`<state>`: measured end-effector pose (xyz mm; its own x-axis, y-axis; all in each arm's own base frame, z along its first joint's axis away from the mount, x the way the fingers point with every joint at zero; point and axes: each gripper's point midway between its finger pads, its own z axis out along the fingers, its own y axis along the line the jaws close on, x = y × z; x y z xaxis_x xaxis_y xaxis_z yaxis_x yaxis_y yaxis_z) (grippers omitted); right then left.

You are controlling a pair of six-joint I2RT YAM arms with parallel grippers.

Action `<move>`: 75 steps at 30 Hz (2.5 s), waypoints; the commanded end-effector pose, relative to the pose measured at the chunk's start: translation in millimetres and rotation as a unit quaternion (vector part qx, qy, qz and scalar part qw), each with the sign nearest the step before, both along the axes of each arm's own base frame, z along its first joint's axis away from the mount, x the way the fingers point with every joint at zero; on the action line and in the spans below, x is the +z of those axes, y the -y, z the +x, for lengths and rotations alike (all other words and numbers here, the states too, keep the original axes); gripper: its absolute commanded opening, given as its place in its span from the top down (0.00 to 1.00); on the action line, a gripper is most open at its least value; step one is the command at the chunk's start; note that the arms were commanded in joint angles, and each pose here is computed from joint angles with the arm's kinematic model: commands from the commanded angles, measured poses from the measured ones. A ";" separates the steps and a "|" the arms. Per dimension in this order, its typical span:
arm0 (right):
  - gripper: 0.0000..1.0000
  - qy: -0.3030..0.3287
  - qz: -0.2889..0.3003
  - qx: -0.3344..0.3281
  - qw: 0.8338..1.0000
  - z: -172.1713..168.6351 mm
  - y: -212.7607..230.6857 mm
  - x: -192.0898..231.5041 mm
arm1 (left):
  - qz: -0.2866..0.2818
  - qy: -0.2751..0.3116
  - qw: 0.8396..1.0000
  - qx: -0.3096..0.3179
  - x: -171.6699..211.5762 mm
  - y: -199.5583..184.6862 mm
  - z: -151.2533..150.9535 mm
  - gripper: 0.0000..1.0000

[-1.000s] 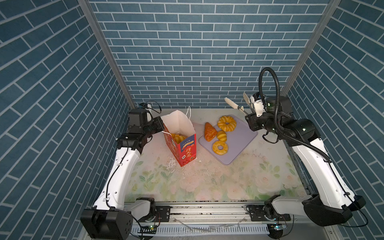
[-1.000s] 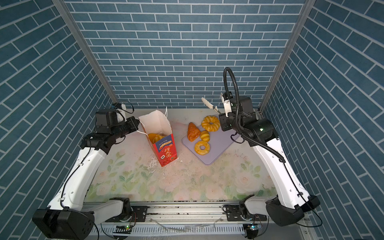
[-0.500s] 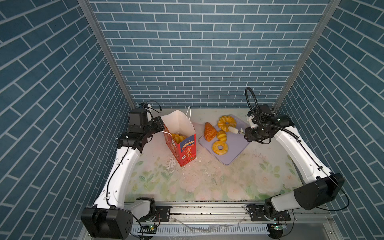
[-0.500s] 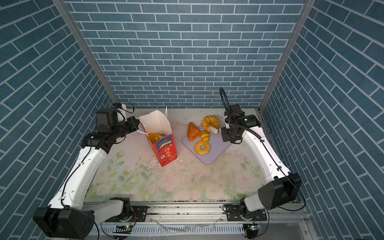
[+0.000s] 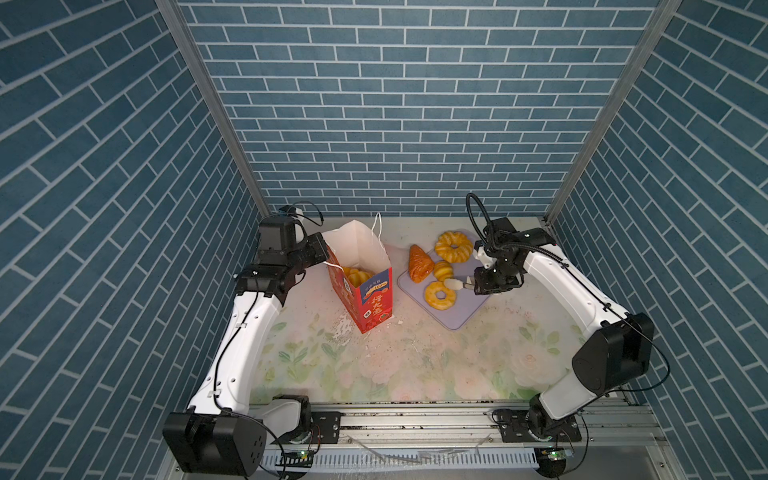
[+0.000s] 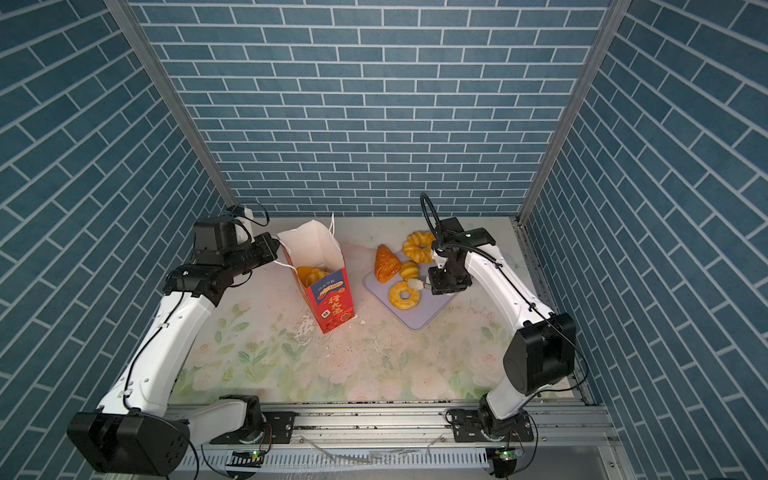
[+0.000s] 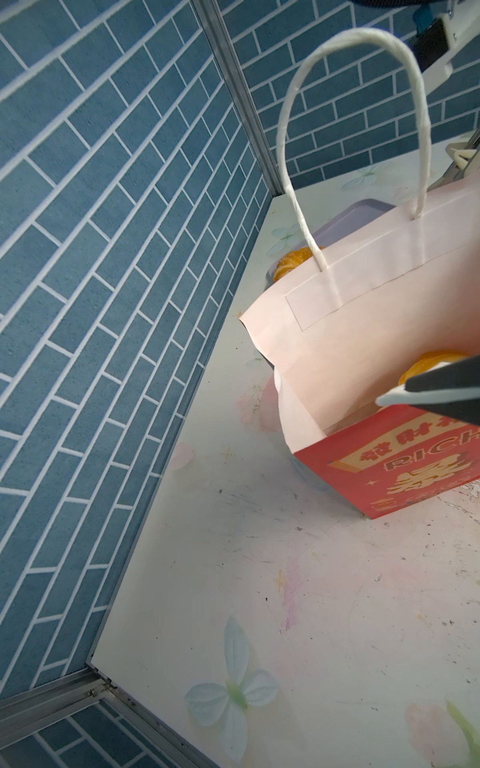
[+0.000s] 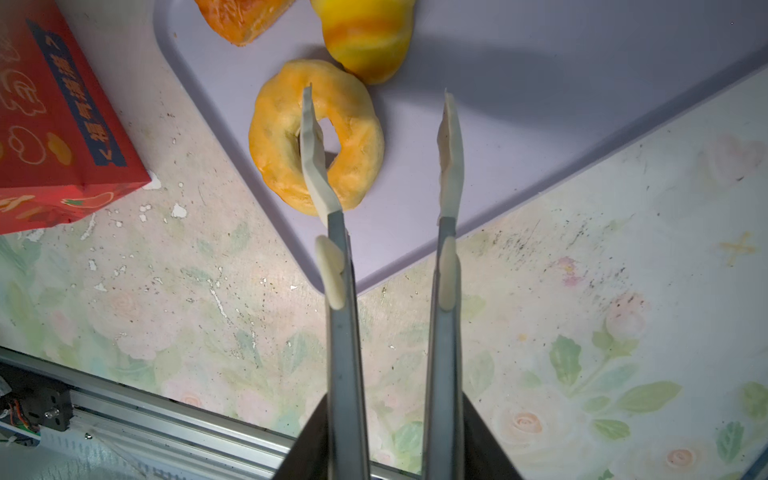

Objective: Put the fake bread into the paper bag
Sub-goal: 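Lower the tongs onto the pale ring bagel and pinch it, then lift the ring bagel with the tongs and carry it over the bag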

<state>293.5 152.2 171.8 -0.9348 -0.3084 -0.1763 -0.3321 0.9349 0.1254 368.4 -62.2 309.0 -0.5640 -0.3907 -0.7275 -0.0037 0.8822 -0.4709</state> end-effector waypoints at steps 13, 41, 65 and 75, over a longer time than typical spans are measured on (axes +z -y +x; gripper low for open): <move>0.60 -0.033 -0.066 0.046 0.996 -0.3 -7.3 -31.0 | 0.006 0.009 1.000 0.002 5.7 0.2 -3.3 1.00; 0.85 0.096 -0.095 0.010 0.991 -9.7 47.4 70.0 | 0.007 0.018 1.000 -0.011 10.8 4.2 1.8 1.00; 0.84 0.451 0.161 0.222 0.850 7.5 -125.1 292.0 | 0.001 0.018 1.000 0.002 11.4 0.8 -2.0 1.00; 0.84 0.395 0.130 0.343 0.842 -10.8 -194.5 240.6 | 0.007 0.014 1.000 0.006 6.9 -1.2 -5.4 1.00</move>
